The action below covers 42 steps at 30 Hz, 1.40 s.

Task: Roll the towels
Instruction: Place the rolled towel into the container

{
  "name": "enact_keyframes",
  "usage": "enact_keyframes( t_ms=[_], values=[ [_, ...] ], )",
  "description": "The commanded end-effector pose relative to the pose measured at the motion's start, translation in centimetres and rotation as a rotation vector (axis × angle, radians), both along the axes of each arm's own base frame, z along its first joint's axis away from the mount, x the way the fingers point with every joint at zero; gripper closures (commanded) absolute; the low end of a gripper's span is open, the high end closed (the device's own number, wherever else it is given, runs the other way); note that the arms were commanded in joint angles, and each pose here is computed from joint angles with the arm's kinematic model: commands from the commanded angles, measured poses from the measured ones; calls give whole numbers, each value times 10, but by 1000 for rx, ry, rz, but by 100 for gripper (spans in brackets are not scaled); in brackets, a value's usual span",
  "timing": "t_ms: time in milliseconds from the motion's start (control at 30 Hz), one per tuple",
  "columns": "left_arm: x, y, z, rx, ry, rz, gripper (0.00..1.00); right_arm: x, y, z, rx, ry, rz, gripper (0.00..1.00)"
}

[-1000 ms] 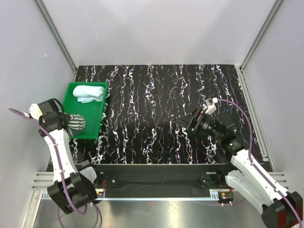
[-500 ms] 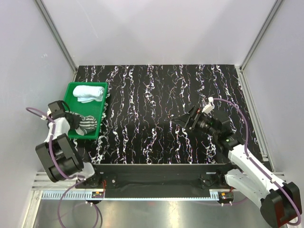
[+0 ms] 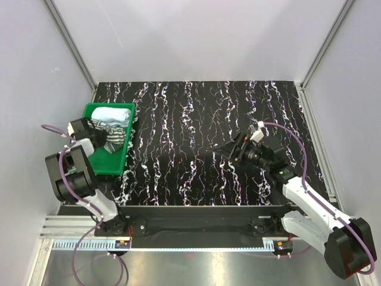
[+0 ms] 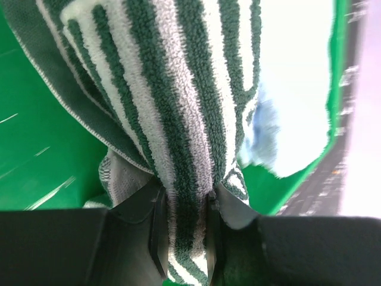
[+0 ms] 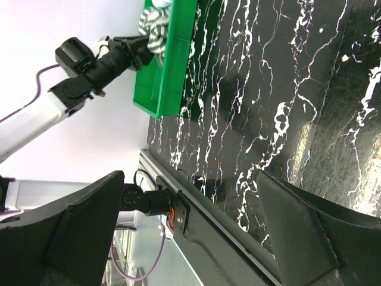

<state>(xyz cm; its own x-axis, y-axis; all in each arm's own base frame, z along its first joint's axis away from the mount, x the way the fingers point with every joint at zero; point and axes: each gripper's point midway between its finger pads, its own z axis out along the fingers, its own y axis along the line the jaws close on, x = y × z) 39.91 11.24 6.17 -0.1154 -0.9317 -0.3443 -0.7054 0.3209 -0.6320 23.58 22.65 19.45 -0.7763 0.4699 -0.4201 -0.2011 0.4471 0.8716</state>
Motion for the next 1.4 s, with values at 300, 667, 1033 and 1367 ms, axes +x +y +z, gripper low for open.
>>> enact_keyframes(
  t_ms=[300,667,1033,1367],
  values=[
    [63,-7,15,-57,-440,-26,100,-6,4,-4,-21,-44,57,0],
    [60,-13,-5,-79,-415,-43,33,-10,3,-5,-24,-51,66,0],
    [44,-7,39,-4,-415,-7,7,-19,-3,0,-31,-67,59,0],
    [26,-8,94,56,-440,-23,1,-27,-15,8,-115,-110,49,0]
  ],
)
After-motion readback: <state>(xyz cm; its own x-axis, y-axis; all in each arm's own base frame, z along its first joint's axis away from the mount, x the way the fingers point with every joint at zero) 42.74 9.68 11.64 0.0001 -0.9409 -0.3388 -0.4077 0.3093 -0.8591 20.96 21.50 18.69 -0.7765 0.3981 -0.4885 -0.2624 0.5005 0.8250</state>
